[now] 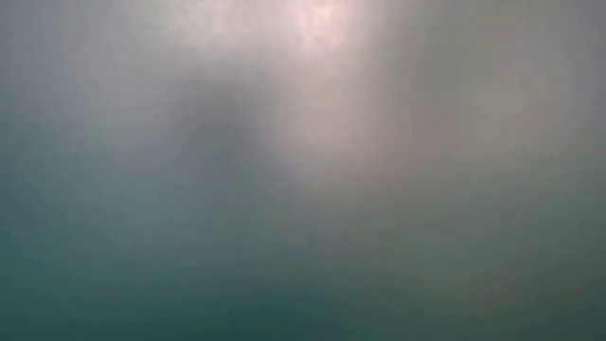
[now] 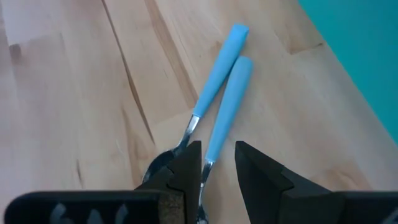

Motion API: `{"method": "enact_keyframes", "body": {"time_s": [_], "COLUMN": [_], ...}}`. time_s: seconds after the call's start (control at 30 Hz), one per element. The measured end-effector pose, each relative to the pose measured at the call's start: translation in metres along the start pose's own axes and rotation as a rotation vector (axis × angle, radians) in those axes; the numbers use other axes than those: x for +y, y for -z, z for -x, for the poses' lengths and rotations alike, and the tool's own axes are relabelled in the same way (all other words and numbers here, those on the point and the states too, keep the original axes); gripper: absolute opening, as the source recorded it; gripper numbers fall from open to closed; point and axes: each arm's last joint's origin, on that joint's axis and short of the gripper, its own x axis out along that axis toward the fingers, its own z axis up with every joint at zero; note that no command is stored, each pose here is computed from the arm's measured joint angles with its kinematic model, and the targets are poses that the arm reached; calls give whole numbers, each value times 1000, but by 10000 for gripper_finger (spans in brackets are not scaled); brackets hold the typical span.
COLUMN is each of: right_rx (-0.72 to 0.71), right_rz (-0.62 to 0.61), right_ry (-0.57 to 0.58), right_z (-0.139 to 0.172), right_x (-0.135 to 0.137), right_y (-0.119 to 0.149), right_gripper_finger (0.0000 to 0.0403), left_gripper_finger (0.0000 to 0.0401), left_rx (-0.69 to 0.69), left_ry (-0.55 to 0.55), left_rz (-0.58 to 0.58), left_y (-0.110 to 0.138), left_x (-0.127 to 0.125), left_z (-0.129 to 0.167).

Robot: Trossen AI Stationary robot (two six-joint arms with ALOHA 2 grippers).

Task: Sort silverware by color (type)
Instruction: Put the light blue spoon into the blue bin

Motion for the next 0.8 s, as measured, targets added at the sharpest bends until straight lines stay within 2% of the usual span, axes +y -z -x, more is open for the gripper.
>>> {"method": "enact_keyframes", "body": {"time_s": [0.13,0.33,0.6,0.8], "right_rx": [-56,-116,-106,-93], "right_rz": [-47,-73,-75,-70], "right_ry": [-5,-14,-16,-15], "right_z": [18,32,30,26], "right_x": [-7,-11,-11,-9], "right_y": [3,4,6,8], "right_gripper_finger": [92,93,92,93], "left_gripper_finger": [82,82,82,82], "left_rx": [-5,-26,-32,43], "left_ry": [-2,33,53,35], "left_rz": [10,17,19,5], "left_y": [0,4,8,18], "left_x": [0,3,4,5], "left_z": [-1,-20,-32,-45]}}
